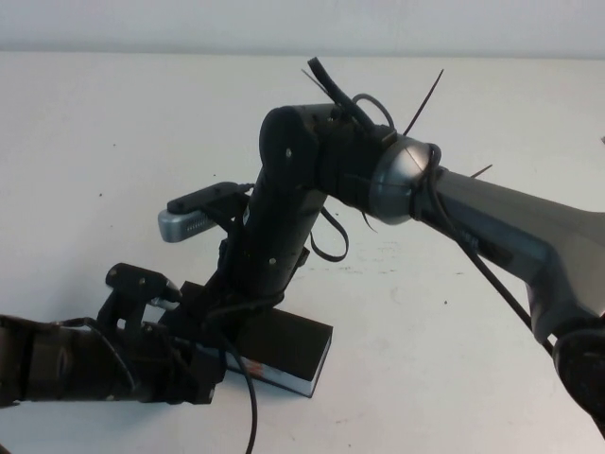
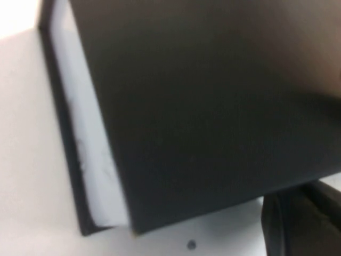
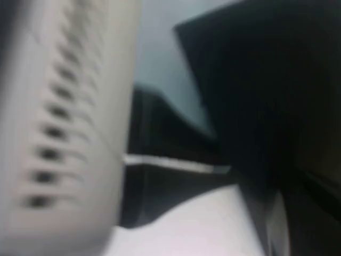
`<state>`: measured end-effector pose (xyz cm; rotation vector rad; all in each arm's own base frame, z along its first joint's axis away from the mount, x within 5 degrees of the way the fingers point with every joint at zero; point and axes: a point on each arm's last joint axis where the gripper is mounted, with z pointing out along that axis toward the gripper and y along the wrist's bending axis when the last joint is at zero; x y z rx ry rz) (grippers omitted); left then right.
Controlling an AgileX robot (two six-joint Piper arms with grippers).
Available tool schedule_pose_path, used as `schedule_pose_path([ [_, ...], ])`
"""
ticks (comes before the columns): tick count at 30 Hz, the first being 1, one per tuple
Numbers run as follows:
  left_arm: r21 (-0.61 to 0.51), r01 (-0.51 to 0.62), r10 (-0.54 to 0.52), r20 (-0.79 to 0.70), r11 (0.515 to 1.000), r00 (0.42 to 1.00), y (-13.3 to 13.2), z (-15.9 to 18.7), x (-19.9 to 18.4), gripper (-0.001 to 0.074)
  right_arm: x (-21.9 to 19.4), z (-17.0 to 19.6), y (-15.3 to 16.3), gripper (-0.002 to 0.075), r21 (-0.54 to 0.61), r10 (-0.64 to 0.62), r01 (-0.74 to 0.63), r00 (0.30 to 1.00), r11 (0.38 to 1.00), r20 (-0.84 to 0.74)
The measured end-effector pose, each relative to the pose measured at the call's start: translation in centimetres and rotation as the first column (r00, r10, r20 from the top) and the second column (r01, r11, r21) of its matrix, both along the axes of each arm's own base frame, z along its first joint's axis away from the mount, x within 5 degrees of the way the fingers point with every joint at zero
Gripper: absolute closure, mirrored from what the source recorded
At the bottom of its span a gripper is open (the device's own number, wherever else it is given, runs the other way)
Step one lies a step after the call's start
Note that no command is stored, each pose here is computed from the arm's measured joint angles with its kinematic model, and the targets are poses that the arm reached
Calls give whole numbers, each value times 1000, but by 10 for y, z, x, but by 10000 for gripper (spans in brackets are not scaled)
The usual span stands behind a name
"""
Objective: Return glasses to glasses case
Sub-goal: Close the glasses case
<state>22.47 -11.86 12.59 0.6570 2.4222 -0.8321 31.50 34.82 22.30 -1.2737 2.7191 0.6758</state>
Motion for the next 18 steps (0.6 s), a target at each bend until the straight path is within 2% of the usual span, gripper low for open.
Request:
schedule_pose_path([
  [6,10,-14,14,23,1000,1000,3,8,-4,736,-5,-12,-3,740,-32,-1,0,999,999,-35],
  [13,19,-17,18,-8,1000,1000,6,4,-15,736,-5,-12,-4,740,-49,7,-7,1000,999,-19],
  [18,7,-19,19,26,1000,999,9,13,-25,736,-3,-9,-7,740,-79,17,-16,1000,997,23],
])
